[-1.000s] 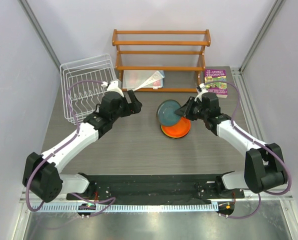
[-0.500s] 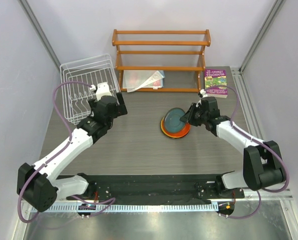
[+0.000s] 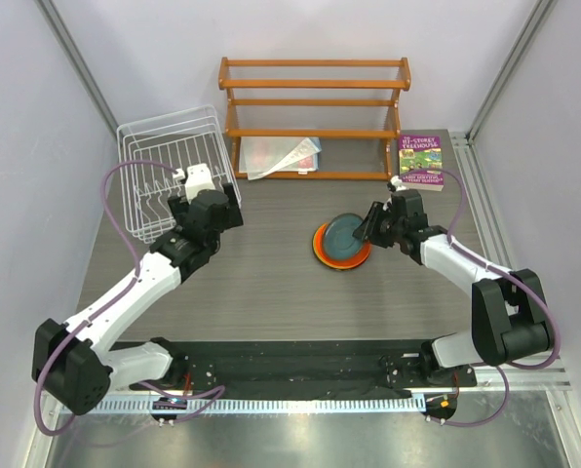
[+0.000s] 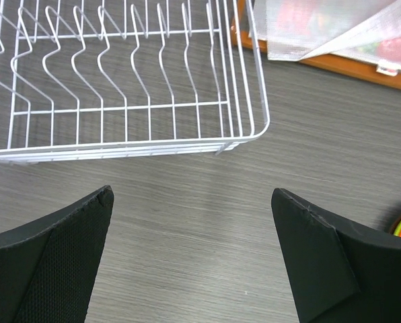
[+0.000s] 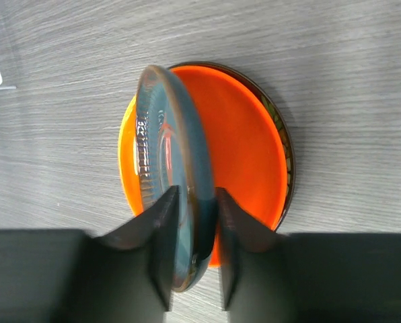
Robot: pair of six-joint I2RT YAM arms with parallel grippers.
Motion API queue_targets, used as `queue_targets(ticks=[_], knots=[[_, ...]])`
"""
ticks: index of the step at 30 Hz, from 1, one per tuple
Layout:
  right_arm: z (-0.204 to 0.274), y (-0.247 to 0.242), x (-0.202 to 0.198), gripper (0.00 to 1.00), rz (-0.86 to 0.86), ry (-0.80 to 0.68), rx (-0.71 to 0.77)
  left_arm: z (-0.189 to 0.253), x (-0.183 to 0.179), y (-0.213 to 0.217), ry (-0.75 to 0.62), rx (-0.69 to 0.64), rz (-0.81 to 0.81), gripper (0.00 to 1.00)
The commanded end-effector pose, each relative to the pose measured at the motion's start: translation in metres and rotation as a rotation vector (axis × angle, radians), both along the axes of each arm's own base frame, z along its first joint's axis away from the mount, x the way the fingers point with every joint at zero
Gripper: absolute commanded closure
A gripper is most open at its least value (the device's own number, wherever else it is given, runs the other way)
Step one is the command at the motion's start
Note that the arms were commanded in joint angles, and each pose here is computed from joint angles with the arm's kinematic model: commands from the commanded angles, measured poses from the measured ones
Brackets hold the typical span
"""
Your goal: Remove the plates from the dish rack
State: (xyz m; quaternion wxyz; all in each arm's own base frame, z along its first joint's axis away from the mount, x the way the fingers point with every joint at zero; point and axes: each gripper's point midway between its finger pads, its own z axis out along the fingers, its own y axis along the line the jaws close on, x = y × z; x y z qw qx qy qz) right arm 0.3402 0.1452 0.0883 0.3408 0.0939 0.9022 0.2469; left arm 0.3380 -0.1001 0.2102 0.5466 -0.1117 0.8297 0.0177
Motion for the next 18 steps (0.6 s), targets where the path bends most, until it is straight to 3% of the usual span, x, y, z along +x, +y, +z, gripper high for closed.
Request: queue_targets(ticks=[1, 4, 12, 18], knots=[[0.013, -0.004, 0.012, 0.55, -0.004, -0.054, -0.034, -0.006, 0.005, 0.007, 0.021, 0.051, 0.045, 0.01], [0.008, -0.008, 0.010, 0.47, 0.004, -0.026, -0.071, -0.007, 0.007, 0.005, 0.024, 0.044, 0.047, 0.00], [0.009, -0.012, 0.006, 0.42, 0.033, 0.008, -0.178, -0.010, 0.008, 0.008, 0.030, 0.060, 0.063, 0.01], [0.016, -0.021, 0.008, 0.31, -0.003, 0.000, -0.288, -0.017, 0.008, 0.012, 0.043, 0.075, 0.086, 0.01]])
